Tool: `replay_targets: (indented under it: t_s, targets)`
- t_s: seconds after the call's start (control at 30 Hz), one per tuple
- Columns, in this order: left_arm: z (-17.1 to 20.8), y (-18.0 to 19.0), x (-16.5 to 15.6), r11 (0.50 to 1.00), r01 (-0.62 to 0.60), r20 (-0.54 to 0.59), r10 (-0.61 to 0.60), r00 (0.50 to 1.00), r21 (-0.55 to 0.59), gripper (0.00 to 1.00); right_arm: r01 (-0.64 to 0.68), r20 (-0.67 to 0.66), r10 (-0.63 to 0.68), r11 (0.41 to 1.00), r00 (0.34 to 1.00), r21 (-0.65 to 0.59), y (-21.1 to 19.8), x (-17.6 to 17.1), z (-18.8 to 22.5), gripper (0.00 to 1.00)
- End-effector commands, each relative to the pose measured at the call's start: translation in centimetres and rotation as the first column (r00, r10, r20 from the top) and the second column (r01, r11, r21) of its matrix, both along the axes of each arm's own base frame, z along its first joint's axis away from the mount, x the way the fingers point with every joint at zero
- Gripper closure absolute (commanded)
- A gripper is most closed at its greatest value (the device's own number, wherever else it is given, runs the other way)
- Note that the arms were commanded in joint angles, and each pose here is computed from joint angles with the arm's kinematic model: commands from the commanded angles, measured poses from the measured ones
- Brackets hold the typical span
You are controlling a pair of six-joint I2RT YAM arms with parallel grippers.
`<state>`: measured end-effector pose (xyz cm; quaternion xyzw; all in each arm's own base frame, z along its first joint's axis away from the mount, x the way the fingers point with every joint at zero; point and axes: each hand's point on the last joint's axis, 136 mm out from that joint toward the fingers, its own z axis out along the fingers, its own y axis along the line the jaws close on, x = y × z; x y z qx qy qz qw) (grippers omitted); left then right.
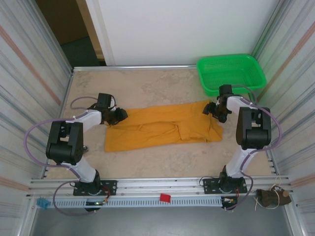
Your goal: Fold the inside-out t-shirt
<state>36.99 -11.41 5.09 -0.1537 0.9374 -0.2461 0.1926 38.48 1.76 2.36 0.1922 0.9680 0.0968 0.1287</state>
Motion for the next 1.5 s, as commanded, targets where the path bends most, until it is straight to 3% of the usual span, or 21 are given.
replay_targets:
  t_s: [0.0, 0.3, 0.53, 0.77, 1.17, 1.47]
  targets:
    - [1.2, -0.3, 0.6, 1.000, -0.001, 0.028, 0.002, 1.000, -0.030, 0.69, -0.068, -0.061, 0.067, 0.997, 0.996, -0.020, 1.4, -1.2, -1.7, 0.33]
    - [1.9, -0.5, 1.2, 0.999, -0.003, 0.046, 0.005, 0.999, -0.045, 0.68, -0.045, -0.088, 0.040, 0.997, 0.995, -0.058, 1.3, -2.9, -2.2, 0.60]
    - [3.4, 0.0, 1.8, 0.999, -0.005, 0.069, 0.007, 0.998, -0.043, 0.68, -0.026, -0.079, 0.028, 0.999, 0.996, 0.024, 1.7, -2.4, -2.3, 1.00]
    - [3.7, 2.4, 0.5, 0.999, -0.034, 0.045, 0.032, 0.998, 0.027, 0.68, 0.014, 0.027, -0.017, 0.995, 0.999, 0.103, 1.7, -2.2, 1.9, 1.00]
    - [-2.5, 3.3, -1.8, 0.991, -0.094, -0.085, 0.102, 0.991, 0.093, 0.68, 0.009, 0.130, -0.026, 0.992, 0.991, 0.127, 2.5, -3.5, 7.9, 1.00]
    - [-3.5, -0.3, -3.1, 0.996, -0.030, -0.111, 0.039, 0.993, 0.081, 0.68, 0.108, 0.141, -0.114, 0.993, 0.983, 0.046, -1.4, -4.4, 9.8, 1.00]
